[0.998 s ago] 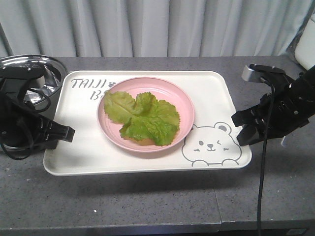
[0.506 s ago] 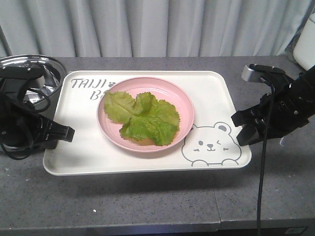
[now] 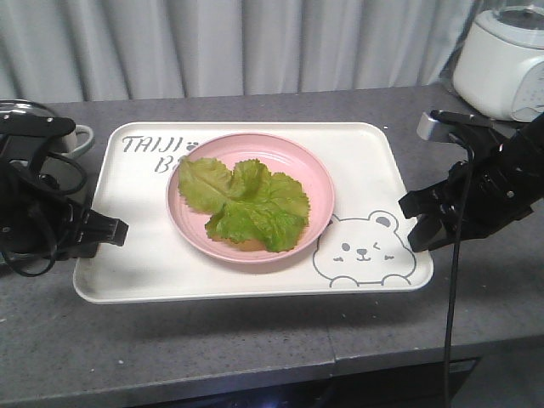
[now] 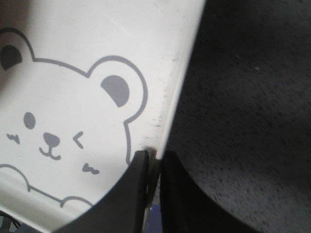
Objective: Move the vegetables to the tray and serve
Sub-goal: 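Hold the tray with both grippers while the base turns and drives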
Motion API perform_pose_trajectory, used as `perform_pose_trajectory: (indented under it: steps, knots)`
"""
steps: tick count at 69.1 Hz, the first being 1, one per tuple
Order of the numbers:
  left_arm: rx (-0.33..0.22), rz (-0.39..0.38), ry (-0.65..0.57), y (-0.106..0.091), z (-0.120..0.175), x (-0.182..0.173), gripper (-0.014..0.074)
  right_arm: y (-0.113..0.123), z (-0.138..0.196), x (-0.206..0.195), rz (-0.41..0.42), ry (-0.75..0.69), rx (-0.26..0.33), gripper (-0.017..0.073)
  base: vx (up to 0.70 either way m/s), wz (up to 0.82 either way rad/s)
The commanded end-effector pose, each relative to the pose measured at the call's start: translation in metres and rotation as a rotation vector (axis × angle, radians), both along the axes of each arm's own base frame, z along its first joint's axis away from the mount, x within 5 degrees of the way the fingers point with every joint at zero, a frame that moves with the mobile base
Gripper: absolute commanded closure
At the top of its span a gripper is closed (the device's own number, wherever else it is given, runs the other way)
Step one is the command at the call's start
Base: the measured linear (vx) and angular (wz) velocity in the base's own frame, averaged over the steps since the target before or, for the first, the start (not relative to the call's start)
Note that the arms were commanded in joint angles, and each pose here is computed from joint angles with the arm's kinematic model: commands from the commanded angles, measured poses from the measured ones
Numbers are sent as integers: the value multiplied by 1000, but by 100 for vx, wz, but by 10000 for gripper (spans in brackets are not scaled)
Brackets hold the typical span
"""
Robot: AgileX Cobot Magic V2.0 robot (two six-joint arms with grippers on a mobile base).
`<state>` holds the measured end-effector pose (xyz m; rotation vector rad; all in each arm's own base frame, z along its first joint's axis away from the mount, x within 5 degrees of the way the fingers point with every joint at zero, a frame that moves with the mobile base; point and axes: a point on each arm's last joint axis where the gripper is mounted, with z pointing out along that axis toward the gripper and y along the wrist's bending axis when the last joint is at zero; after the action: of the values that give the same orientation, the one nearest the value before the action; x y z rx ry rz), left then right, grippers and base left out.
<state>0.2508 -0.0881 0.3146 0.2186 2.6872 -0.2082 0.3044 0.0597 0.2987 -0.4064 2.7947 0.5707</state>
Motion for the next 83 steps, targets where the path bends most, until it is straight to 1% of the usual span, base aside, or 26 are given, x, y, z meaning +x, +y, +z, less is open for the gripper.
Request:
perform_pose_trajectory:
  steps: [1, 83]
  knots:
    - [-146, -18, -140, -13, 28, 0, 599, 19, 28, -9, 51, -64, 162, 562, -4, -35]
    - [-146, -18, -140, -13, 28, 0, 599, 19, 28, -9, 51, -64, 162, 562, -6, -53]
